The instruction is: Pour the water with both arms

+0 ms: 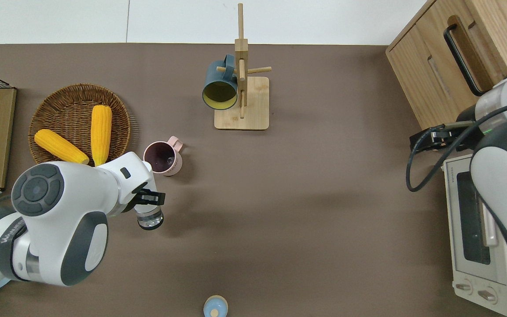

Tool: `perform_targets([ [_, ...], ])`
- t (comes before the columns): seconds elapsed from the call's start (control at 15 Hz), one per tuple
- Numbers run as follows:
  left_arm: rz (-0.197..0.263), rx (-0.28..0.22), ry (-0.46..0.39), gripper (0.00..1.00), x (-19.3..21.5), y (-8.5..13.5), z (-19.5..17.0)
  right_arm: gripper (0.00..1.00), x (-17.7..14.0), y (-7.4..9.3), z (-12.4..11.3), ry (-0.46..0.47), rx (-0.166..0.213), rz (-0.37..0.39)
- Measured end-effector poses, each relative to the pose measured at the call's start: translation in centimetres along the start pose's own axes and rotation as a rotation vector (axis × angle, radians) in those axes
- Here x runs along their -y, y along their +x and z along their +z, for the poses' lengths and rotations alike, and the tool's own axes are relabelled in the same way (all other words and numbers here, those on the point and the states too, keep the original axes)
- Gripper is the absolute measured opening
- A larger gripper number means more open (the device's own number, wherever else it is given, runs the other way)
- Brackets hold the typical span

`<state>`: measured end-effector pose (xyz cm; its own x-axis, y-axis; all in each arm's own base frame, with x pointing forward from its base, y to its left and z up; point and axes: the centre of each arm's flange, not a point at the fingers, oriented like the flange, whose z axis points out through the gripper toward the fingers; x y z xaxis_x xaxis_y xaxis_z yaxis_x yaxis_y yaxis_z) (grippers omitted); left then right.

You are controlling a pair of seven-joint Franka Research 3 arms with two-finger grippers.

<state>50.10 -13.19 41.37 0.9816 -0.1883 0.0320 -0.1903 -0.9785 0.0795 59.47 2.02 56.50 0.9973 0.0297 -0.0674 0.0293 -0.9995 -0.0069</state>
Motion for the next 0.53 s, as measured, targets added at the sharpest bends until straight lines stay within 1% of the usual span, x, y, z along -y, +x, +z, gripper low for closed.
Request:
perform_targets([
  [0.13,0.0,0.029,0.004,0.63,-0.1,1.0,0.1,0.99,-0.4,-0.7,-0.5,0.0,0.016,0.005],
  [0.27,0.0,0.047,0.008,0.63,-0.1,1.6,0.6,0.99,-0.2,-1.3,-0.9,-0.001,0.03,0.002],
  [0.53,-0.002,0.089,0.015,0.63,-0.2,2.4,1.9,0.99,-0.1,-1.6,-1.6,-0.001,0.024,-0.001],
])
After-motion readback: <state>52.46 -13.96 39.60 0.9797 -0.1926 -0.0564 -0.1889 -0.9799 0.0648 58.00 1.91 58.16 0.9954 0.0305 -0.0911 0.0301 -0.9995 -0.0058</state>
